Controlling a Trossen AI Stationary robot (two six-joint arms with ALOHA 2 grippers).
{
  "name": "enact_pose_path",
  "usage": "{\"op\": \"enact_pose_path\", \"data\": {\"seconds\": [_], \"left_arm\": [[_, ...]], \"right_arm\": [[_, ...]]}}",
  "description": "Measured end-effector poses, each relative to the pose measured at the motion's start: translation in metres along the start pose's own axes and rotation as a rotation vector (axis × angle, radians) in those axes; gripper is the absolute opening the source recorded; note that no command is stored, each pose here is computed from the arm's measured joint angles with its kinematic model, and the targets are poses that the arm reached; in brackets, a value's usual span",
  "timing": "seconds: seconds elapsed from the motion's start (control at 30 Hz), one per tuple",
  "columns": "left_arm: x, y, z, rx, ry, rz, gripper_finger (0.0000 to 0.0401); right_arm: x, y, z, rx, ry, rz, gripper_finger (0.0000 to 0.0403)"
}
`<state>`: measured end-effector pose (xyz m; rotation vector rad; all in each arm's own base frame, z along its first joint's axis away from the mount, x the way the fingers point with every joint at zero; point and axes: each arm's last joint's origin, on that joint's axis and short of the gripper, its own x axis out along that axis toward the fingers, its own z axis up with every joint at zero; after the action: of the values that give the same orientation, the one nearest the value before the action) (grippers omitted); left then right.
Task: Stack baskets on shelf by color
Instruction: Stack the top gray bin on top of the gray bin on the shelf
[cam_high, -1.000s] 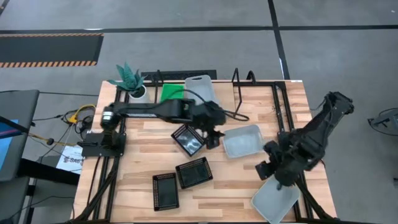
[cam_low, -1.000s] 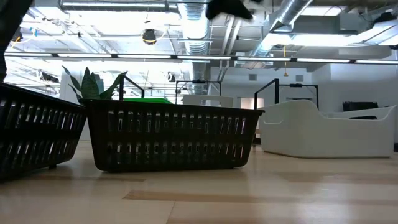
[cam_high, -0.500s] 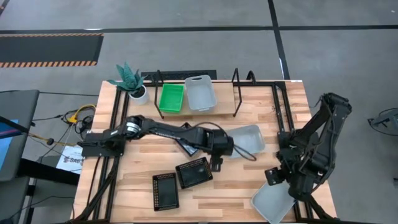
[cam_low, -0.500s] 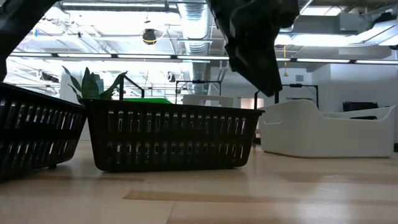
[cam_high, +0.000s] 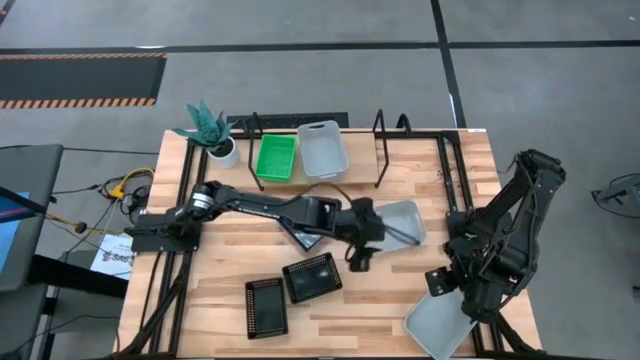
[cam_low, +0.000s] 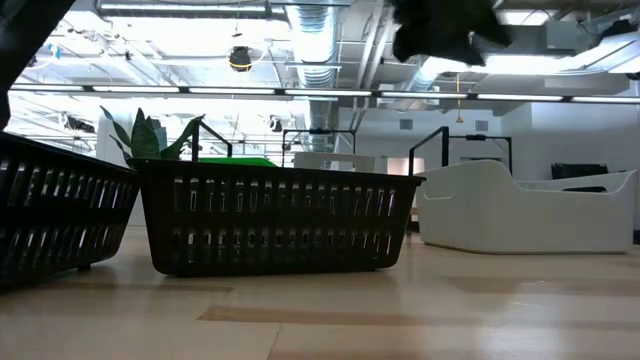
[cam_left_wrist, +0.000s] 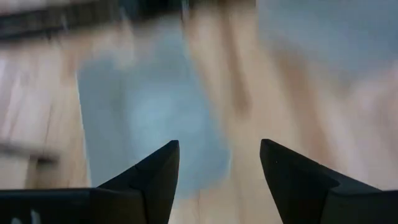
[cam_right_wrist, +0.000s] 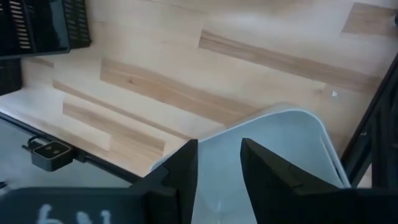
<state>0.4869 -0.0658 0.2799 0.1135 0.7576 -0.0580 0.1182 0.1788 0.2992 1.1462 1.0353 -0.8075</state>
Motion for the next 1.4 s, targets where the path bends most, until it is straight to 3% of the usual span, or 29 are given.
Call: {"op": "enact_pose_path", "data": {"seconds": [0.17, 0.33, 0.53, 0.63, 0.8, 0.93, 1.1, 1.27, 1.4], "left_arm": [[0.014, 0.005, 0.010, -0.112, -0.143, -0.014, 0.0212], [0.048, -0.002, -0.021, -0.077, 0.047, -0.038, 0.0212], [0.059, -0.003, -0.055, 0.025, 0.350, -0.057, 0.0212], [0.053, 0.003, -0.072, 0.080, 0.532, 0.004, 0.0212], [0.019, 0.019, -0.059, 0.183, 0.569, 0.201, 0.0212], [-0.006, 0.029, -0.041, 0.134, 0.467, 0.247, 0.0212], [-0.061, 0.043, -0.012, 0.018, 0.276, 0.307, 0.0212], [-0.115, 0.055, 0.011, -0.159, 0.046, 0.340, 0.0212], [-0.157, 0.057, 0.023, -0.254, -0.107, 0.348, 0.0212]], "right_arm": [[0.000, 0.000, 0.000, -0.002, -0.003, -0.003, 0.0142], [0.000, 0.000, 0.000, -0.004, -0.003, -0.004, 0.0141], [0.000, -0.001, 0.001, -0.005, -0.005, -0.006, 0.0139], [0.000, -0.001, 0.001, -0.005, -0.005, -0.006, 0.0136], [0.000, -0.002, 0.002, -0.010, -0.014, -0.016, 0.0136], [0.000, -0.004, 0.004, -0.020, -0.035, -0.038, 0.0134], [0.001, -0.004, 0.013, -0.013, -0.116, -0.059, 0.0134], [0.004, 0.004, 0.047, -0.010, -0.359, -0.092, 0.0131], [0.015, 0.010, 0.084, -0.021, -0.414, -0.192, 0.0125]]}}
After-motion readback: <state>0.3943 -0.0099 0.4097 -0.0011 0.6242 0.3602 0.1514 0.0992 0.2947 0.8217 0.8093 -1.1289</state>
